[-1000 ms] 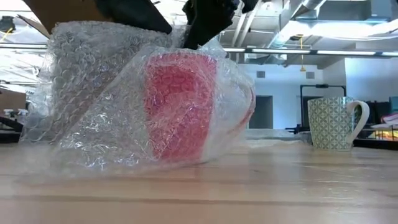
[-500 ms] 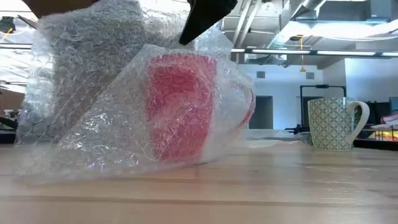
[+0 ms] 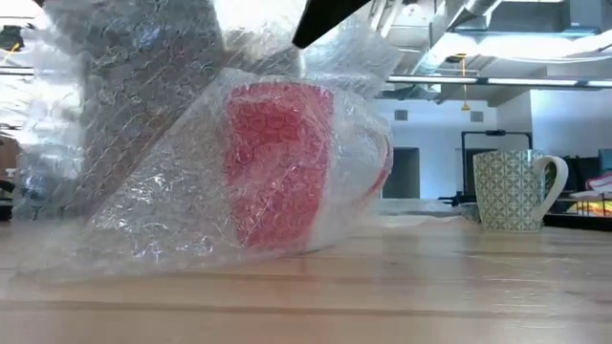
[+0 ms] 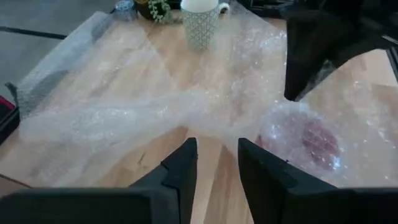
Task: Wrap mug
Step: Wrap the red mug with bubble wrap
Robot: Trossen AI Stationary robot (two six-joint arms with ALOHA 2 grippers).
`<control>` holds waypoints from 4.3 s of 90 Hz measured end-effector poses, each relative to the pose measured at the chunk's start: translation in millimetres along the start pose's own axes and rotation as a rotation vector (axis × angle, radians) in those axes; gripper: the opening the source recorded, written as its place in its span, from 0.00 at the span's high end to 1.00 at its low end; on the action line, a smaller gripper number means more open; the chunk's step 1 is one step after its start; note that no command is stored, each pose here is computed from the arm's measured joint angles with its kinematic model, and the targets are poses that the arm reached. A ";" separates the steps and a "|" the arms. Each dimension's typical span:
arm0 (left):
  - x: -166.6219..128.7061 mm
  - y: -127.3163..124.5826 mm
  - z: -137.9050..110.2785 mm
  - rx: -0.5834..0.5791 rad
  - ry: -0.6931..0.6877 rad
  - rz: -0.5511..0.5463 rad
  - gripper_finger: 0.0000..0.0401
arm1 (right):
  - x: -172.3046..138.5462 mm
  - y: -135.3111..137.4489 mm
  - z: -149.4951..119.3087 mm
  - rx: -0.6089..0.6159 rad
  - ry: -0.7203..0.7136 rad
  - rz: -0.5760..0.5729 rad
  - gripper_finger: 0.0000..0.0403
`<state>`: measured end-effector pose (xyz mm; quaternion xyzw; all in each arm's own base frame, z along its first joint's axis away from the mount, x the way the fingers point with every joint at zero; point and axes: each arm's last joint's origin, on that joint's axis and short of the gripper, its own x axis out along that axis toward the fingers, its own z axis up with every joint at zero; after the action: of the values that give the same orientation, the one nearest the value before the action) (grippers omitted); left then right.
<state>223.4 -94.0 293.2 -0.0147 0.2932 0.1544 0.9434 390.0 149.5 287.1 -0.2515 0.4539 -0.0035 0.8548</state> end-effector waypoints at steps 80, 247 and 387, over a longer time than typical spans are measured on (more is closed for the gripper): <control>50.6 -36.6 -7.6 0.095 -0.037 -0.104 0.76 | 2.1 34.0 -18.5 -0.096 0.097 0.236 1.00; 97.5 -60.9 -30.3 0.144 0.063 -0.231 0.76 | 51.0 -14.0 -6.6 0.037 0.008 0.421 0.93; 21.0 -85.0 -42.4 0.045 0.107 -0.245 0.76 | 88.2 -7.0 -13.4 0.196 0.100 0.481 1.00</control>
<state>242.0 -174.1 241.1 -0.0376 0.3424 0.0303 0.9383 432.9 117.0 215.6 -0.0519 0.5396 0.1433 0.8280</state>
